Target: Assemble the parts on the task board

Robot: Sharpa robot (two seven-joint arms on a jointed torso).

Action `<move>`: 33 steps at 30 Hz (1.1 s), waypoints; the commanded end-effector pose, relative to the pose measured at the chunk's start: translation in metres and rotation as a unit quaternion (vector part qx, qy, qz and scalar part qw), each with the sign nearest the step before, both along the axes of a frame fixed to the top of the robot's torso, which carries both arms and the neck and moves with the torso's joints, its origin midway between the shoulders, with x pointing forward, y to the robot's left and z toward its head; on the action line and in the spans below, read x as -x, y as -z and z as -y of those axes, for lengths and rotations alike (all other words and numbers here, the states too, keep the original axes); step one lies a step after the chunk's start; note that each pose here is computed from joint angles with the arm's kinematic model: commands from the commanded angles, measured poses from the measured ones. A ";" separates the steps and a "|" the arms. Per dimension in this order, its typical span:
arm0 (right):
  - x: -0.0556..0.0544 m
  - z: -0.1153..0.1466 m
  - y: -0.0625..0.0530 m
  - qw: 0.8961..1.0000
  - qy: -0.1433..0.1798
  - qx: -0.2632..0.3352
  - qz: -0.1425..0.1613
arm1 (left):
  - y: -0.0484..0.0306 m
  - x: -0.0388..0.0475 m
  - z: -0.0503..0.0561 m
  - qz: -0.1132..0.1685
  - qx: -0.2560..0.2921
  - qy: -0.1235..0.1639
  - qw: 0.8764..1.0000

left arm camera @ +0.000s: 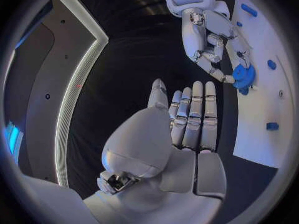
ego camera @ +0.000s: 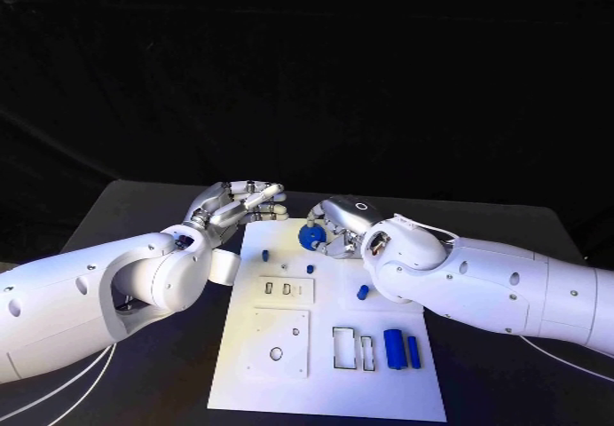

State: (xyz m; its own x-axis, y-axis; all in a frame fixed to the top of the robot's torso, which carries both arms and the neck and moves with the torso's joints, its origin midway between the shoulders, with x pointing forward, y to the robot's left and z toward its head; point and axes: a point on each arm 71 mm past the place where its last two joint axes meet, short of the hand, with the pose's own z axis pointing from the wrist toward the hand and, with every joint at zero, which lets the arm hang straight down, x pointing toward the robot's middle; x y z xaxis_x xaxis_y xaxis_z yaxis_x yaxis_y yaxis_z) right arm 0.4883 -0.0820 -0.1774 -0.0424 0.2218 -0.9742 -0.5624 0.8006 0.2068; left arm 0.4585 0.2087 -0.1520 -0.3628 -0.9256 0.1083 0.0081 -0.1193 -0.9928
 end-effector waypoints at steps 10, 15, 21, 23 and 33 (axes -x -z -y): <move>-0.004 -0.012 0.012 1.000 0.013 0.018 -0.006 | -0.0020 0.0008 0.004 0.003 0.006 0.011 1.000; -0.006 -0.015 0.015 1.000 0.014 0.019 -0.007 | -0.0022 0.0011 0.005 0.003 0.007 0.012 1.000; -0.007 -0.018 0.017 1.000 0.011 0.021 -0.009 | -0.0022 0.0010 0.005 0.003 0.006 0.012 1.000; -0.008 -0.019 0.018 1.000 0.011 0.021 -0.010 | -0.0022 0.0009 0.005 0.002 0.006 0.012 1.000; -0.010 -0.021 0.021 1.000 0.013 0.014 -0.015 | -0.0020 0.0007 0.005 0.002 0.007 0.014 1.000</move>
State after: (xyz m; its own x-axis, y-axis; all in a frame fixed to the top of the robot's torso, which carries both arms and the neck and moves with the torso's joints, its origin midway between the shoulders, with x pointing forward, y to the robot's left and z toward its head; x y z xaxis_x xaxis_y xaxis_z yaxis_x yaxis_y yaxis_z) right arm 0.4981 -0.0623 -0.1976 -0.0589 0.2009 -0.9778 -0.5315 0.8228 0.2011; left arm 0.4581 0.2064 -0.1519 -0.3688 -0.9229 0.1107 0.0053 -0.1212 -0.9926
